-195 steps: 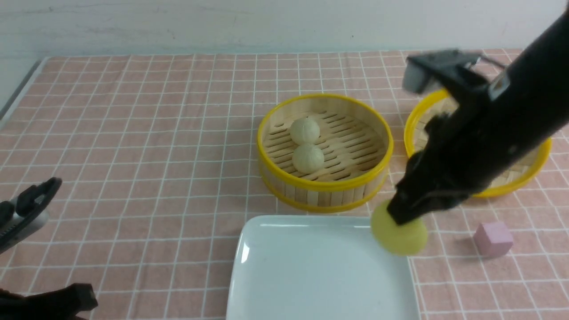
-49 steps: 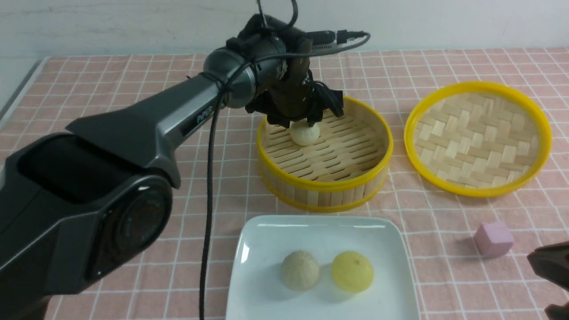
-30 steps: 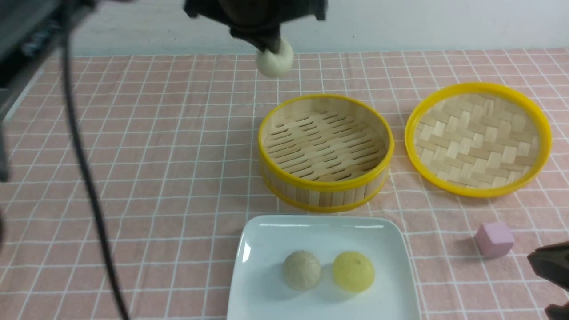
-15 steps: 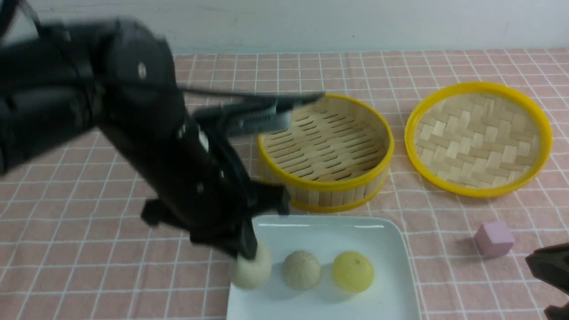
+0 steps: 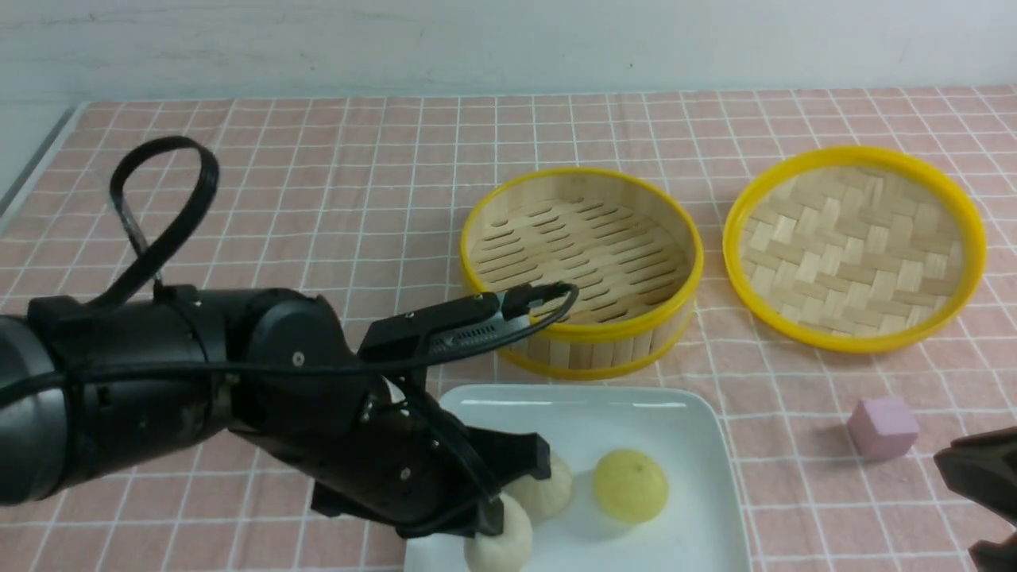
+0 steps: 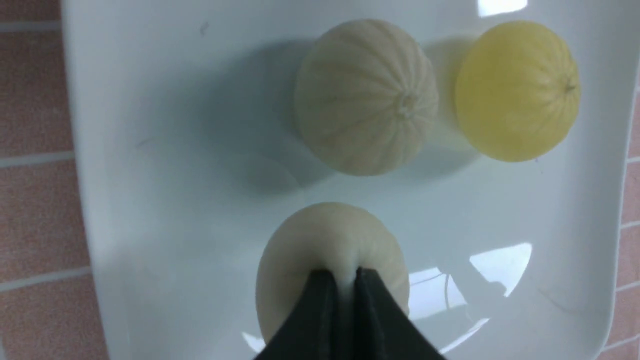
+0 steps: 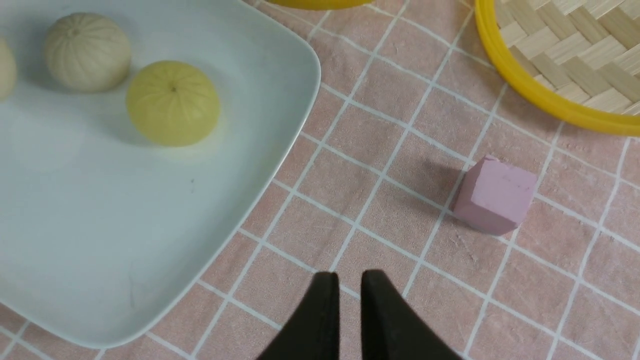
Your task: Put the steamed buns into the plate on the pink tablecloth.
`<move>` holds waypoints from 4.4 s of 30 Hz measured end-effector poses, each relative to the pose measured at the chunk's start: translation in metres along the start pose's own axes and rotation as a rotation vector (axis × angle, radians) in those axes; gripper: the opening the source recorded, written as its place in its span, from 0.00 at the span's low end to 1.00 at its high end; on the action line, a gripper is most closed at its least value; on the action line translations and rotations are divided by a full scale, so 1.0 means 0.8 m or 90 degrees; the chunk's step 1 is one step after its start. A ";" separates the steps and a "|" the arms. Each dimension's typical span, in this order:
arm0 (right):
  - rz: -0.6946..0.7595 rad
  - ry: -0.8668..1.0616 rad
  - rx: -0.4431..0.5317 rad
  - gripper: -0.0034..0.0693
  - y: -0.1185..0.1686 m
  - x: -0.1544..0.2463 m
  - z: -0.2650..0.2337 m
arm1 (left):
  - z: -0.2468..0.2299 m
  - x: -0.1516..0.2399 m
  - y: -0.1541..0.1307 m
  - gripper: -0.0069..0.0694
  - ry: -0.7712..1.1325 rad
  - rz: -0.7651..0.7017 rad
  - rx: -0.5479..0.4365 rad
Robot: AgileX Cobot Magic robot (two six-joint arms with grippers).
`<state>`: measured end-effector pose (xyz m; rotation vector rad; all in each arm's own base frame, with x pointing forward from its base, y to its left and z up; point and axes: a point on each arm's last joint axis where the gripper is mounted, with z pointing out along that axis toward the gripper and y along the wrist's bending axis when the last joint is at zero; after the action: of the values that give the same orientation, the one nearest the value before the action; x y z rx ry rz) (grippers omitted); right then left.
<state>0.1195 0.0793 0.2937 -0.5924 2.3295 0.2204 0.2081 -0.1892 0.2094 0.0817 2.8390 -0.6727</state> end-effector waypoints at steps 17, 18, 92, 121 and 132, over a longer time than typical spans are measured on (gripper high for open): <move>0.002 -0.031 0.013 0.03 -0.012 0.005 -0.066 | 0.007 -0.018 -0.010 0.69 0.031 0.013 -0.032; 0.007 -0.036 0.015 0.03 -0.015 0.010 -0.082 | 0.003 -0.021 -0.012 0.69 0.033 0.031 -0.041; 0.020 -0.282 0.282 0.07 -0.044 0.190 0.027 | -0.176 -0.030 -0.025 0.12 -0.230 0.262 -0.131; 0.095 -0.295 0.274 0.11 -0.044 0.190 0.027 | -0.311 0.115 0.063 0.13 -0.381 0.229 -0.126; 0.096 -0.295 0.272 0.12 -0.043 0.190 0.027 | -0.306 0.165 0.104 0.13 -0.437 0.180 -0.084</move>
<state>0.0514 0.0019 0.1743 -0.1312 1.8875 -0.0699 0.0391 -0.0042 0.3562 0.1861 2.1463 -0.3564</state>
